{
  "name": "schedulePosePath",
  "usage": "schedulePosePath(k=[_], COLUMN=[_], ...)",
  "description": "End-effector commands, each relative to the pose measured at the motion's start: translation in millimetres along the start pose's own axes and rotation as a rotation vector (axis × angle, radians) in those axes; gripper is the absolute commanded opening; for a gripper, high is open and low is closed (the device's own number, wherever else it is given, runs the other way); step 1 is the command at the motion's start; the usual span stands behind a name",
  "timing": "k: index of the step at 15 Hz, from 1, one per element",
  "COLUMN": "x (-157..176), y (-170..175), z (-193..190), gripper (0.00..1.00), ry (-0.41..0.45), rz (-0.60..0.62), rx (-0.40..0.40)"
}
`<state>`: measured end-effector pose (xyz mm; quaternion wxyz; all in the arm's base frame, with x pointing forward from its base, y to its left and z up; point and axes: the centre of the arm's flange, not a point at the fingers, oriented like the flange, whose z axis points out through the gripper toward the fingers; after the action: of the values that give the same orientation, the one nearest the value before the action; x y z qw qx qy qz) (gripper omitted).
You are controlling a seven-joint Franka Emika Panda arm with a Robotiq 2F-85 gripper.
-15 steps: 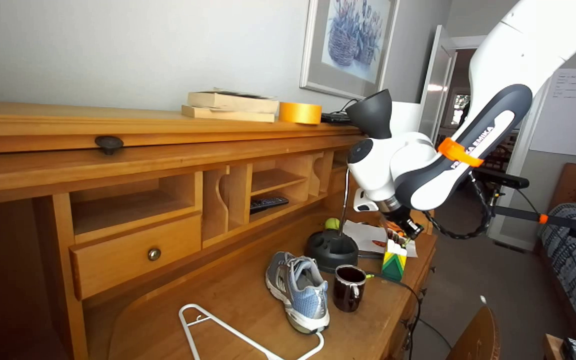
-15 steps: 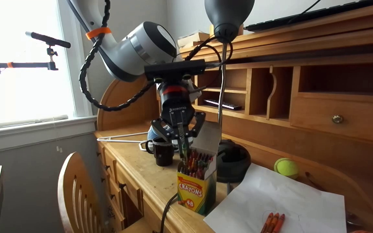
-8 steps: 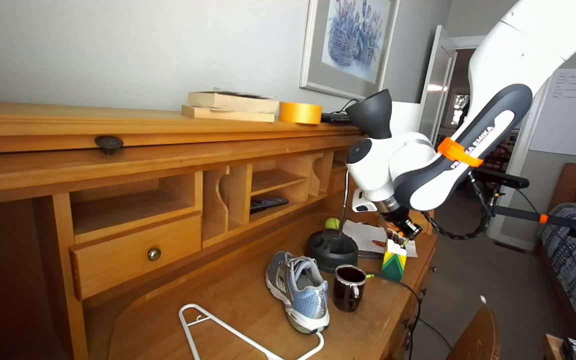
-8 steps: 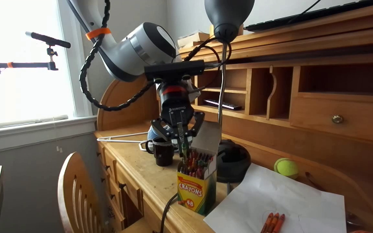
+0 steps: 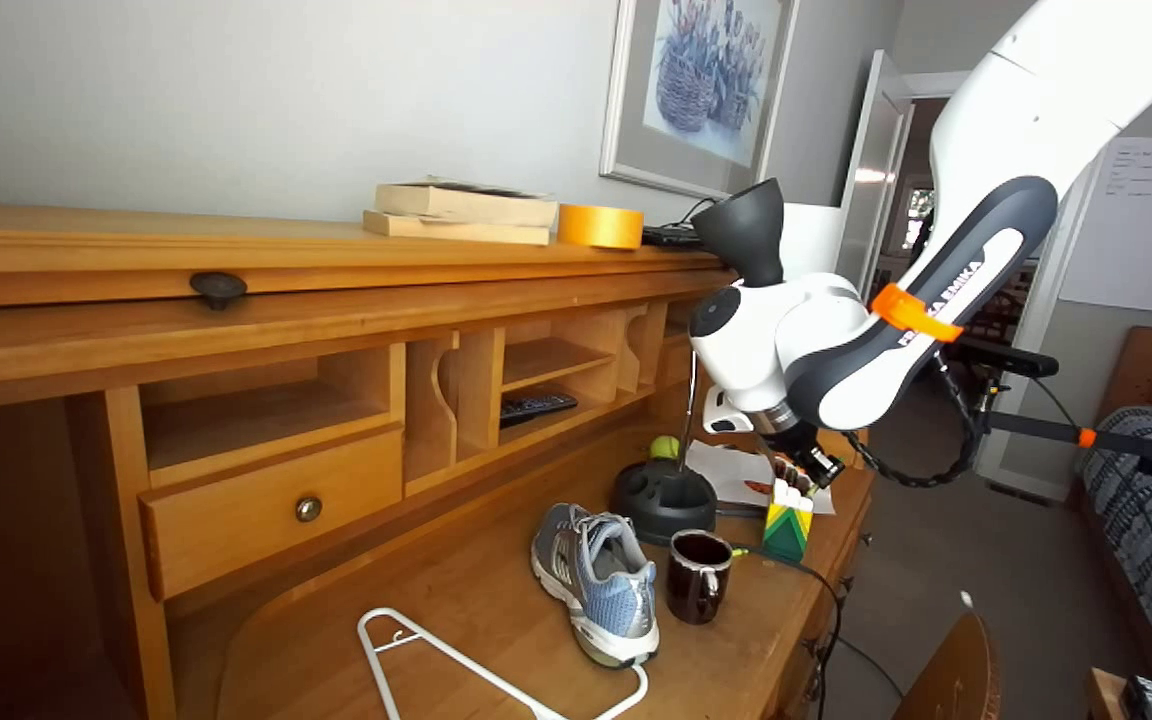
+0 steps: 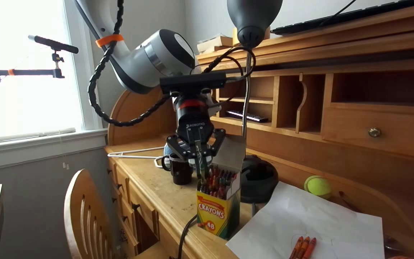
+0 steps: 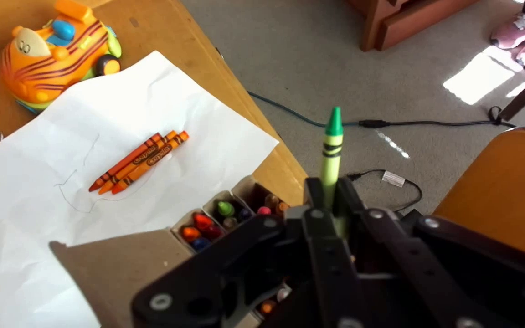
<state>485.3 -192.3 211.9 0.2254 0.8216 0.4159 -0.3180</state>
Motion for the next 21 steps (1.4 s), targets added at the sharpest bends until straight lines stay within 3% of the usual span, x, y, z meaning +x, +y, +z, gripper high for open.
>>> schedulePosePath(k=[1,21], x=[9.5,25.5], y=[-0.4,15.5], z=[5.2,10.6], gripper=[0.03,0.03], ry=[0.013,-0.006], rz=[0.012,0.091], rx=[0.001,-0.003])
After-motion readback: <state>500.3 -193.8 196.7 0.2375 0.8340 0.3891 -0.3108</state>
